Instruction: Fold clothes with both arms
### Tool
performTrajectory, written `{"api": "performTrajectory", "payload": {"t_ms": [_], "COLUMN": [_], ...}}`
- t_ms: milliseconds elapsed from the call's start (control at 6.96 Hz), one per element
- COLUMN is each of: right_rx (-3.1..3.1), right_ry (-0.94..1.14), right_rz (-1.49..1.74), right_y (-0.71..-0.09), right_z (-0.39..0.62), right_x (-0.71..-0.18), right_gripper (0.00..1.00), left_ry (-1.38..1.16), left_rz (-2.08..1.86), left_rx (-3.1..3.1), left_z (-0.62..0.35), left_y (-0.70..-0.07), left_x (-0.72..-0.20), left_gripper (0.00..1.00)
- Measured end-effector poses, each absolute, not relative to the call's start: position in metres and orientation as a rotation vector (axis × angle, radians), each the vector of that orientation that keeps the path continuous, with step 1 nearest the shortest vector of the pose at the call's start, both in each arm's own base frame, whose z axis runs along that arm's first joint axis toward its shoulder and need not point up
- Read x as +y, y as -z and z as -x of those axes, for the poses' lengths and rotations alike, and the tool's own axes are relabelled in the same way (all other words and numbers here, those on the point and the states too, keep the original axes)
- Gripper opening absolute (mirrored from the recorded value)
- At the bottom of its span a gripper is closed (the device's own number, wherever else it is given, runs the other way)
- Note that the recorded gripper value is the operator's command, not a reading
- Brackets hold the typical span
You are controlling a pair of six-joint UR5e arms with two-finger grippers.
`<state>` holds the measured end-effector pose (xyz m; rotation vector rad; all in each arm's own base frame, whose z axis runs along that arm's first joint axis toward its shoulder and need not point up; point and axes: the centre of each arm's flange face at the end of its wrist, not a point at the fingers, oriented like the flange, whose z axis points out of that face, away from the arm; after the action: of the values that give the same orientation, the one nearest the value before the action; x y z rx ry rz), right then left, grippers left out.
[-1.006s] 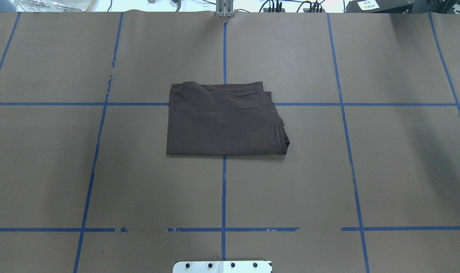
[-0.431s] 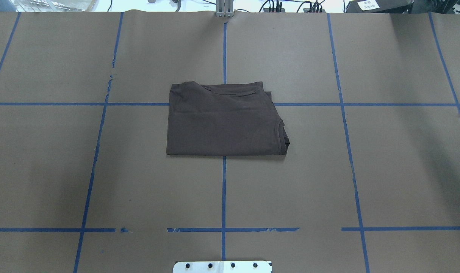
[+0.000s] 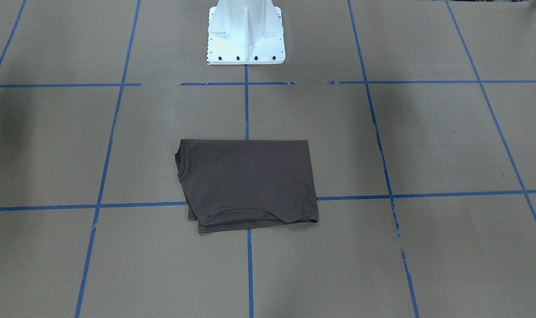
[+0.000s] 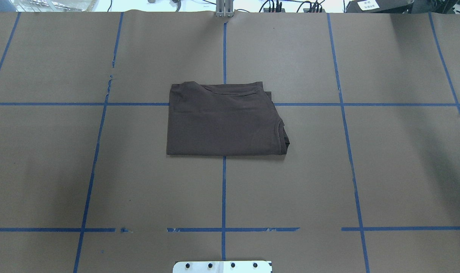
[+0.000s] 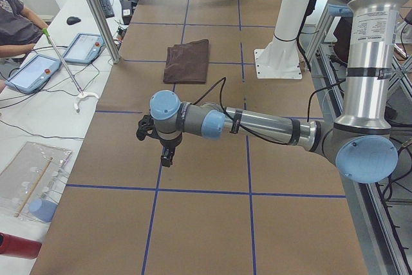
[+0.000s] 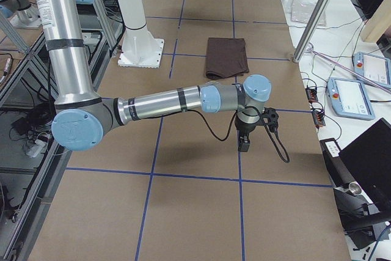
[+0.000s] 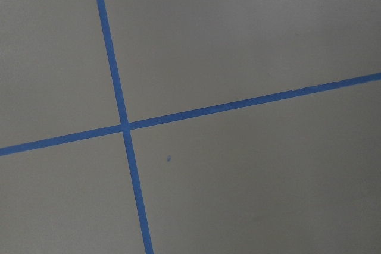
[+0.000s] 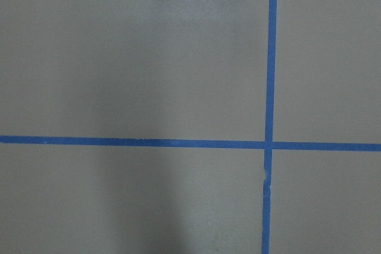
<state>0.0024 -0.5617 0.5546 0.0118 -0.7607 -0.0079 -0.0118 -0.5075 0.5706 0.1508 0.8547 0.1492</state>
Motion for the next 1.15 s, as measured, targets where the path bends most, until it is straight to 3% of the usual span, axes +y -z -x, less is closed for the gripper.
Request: {"api": "performTrajectory", "payload": {"t_ms": [1150], "right_rx": [-0.772], "right_ry": [0.009], "right_rz": [0.006], "right_y": [-0.566], "right_z": [-0.002], "right_x": [-0.552], "right_gripper": [1.0], "left_ry": [-0.064], "left_rz": [-0.145], "left_rx": [0.85], "left_z": [0.051], "left_y": [-0.574], "left_x": [-0.496], "left_gripper": [1.0]}}
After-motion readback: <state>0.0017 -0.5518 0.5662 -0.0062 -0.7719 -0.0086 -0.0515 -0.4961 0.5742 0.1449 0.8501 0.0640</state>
